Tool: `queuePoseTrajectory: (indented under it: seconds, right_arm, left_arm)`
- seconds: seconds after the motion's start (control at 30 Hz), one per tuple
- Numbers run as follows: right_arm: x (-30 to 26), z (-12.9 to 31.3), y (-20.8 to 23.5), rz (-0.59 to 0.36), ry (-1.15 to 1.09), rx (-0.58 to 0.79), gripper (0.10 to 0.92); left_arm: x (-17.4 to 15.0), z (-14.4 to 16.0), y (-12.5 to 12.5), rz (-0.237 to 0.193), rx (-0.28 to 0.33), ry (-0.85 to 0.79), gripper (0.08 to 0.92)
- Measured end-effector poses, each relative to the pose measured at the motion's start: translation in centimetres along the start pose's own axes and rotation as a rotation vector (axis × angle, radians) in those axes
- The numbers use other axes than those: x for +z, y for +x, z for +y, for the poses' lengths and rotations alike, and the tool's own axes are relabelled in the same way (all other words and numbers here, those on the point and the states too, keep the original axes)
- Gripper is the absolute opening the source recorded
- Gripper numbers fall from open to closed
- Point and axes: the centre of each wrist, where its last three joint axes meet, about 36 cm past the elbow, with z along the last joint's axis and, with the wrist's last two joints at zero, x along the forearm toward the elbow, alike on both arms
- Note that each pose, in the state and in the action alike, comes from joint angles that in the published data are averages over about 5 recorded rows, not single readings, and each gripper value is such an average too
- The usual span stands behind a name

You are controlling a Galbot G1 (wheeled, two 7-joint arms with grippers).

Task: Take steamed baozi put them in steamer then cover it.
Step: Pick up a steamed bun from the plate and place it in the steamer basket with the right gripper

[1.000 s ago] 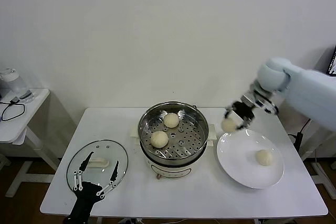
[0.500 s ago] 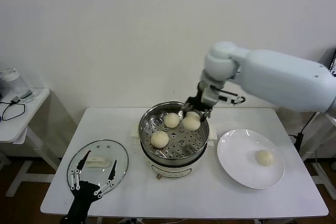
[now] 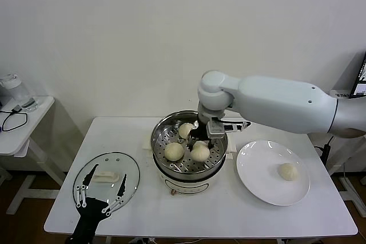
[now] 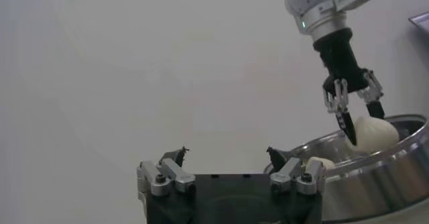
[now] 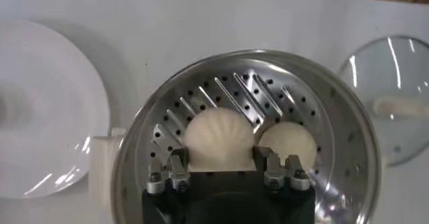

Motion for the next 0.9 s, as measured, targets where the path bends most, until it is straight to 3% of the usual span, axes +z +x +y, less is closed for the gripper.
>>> queuePoseTrajectory:
  seconds: [0.67, 0.9]
  right_arm:
    - [-1.0, -1.0, -2.4, -0.041, 0.086, -0.033, 0.675]
    - [-1.1, -1.1, -2.3, -0.035, 0.096, -0.033, 0.801]
  left_arm:
    - [0.2, 0.2, -0.1, -0.004, -0.008, -0.002, 0.823]
    - [0.2, 0.2, -0.1, -0.005, -0.01, -0.004, 0.823]
